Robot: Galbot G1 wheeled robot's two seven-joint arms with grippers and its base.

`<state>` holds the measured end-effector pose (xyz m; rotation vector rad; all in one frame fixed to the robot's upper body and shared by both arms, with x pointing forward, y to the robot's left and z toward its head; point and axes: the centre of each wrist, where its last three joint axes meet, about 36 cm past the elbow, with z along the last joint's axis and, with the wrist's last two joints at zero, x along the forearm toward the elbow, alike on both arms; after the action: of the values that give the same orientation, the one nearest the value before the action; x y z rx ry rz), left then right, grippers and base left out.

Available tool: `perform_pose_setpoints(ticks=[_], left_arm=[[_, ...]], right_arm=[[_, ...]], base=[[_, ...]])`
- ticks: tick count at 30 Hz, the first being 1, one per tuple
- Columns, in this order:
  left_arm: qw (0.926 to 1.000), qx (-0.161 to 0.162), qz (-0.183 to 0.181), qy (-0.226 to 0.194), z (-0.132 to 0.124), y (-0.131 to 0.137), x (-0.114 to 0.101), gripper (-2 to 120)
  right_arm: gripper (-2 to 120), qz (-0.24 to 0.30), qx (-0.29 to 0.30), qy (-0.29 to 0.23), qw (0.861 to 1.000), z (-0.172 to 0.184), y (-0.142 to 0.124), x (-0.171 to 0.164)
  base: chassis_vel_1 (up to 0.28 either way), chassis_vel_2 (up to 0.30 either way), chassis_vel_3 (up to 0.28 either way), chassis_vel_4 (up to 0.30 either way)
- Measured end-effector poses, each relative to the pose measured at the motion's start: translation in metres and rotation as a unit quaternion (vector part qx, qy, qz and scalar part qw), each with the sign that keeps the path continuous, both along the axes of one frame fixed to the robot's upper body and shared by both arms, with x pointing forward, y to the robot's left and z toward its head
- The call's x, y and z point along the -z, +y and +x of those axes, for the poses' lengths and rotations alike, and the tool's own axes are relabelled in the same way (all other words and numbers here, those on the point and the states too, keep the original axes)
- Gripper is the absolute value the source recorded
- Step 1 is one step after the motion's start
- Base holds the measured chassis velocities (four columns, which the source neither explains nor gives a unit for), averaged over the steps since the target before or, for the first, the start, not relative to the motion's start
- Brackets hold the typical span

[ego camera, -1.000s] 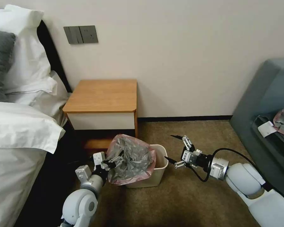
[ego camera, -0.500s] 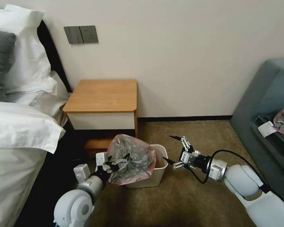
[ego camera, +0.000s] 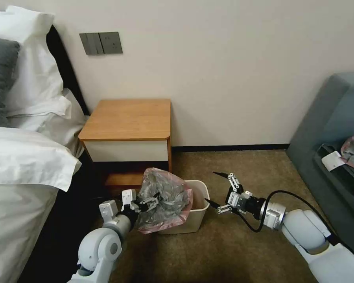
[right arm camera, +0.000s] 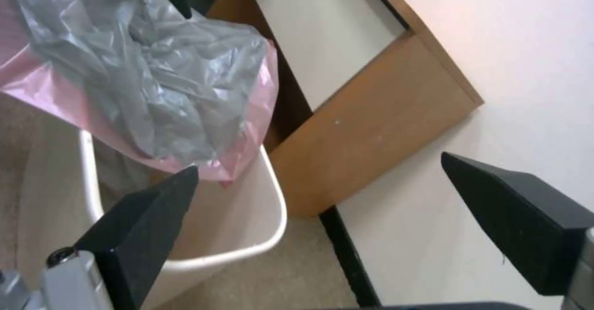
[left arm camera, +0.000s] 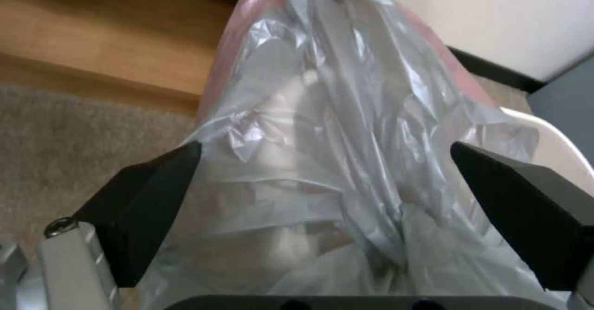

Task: Pick up the garbage bag from the table and place it over the trash can.

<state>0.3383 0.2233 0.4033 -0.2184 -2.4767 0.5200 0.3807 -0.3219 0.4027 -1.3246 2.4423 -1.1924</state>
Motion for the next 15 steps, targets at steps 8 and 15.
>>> perform_pose_setpoints(ticks=[8,15], left_arm=[[0.9999,-0.010,0.011,0.007,0.0018,0.0024,-0.0036,100],[0.9995,-0.022,0.020,0.014,-0.0040,0.0027,-0.0026,99]], right_arm=[[100,-0.001,0.006,0.004,1.000,-0.0040,-0.0062,0.0047],[100,-0.003,0.009,0.001,1.000,-0.0021,-0.0103,0.0044]], base=[[0.000,0.000,0.000,0.000],[0.000,0.000,0.000,0.000]])
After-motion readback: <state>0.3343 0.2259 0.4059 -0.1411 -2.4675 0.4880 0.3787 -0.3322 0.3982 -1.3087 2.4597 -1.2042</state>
